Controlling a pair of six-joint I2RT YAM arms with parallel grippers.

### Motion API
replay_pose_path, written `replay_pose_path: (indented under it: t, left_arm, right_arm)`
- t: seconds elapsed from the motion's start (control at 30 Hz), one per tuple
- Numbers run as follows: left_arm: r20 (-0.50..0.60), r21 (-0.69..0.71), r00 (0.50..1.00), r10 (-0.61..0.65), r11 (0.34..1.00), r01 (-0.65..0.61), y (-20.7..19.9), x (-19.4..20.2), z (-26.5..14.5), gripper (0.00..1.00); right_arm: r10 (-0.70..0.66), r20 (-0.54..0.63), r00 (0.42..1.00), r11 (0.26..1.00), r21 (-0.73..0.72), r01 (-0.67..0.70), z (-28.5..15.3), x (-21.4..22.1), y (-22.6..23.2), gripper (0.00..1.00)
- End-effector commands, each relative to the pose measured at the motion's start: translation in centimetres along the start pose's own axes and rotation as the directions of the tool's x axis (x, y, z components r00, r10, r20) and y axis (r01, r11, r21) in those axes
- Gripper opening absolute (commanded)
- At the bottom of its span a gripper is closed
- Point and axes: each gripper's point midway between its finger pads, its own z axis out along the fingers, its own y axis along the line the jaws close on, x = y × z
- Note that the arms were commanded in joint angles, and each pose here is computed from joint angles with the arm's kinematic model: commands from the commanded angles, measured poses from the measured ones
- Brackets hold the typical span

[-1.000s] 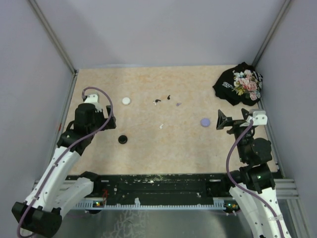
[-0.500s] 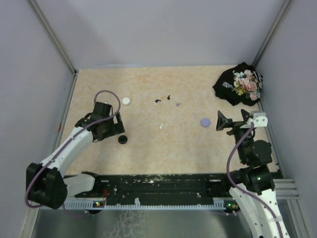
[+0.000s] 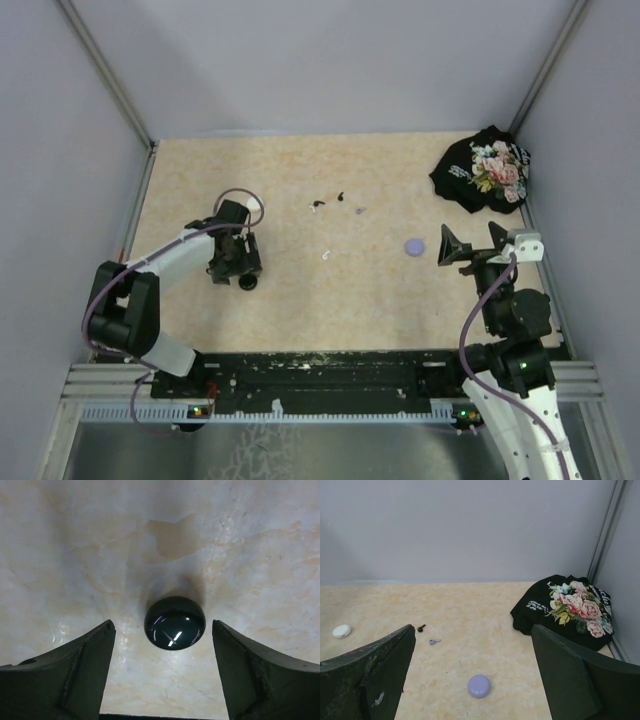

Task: Insert the wireless bluetooth earbuds into the charging case
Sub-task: Pick up the charging case at the center of the board.

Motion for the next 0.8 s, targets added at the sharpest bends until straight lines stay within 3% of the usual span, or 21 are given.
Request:
replay_pose_path:
  t: [0.0, 0.43, 0.77]
  left_arm:
    - [0.007, -0.009, 0.999, 0.032, 0.999, -0.032, -1.5, -1.3, 0.8, 0.80]
    - [-0.062, -0.032, 0.990, 0.128, 0.991, -0.130, -3.2, 1.1, 2.0, 0.54]
    - [0.104, 0.074, 0.928, 0.357, 0.928, -0.365, -8.8, -0.9, -0.3, 0.49]
  right_arm:
    - [0.018, 0.065, 0.998, 1.000, -0.008, -0.018, 0.0, -1.7, 0.2, 0.98]
    - [0.018, 0.070, 0.997, 1.000, -0.014, -0.017, 0.1, -1.7, 0.3, 0.98]
    - [0.078, -0.046, 0.996, 0.990, -0.112, -0.083, 1.6, -0.3, 2.8, 0.98]
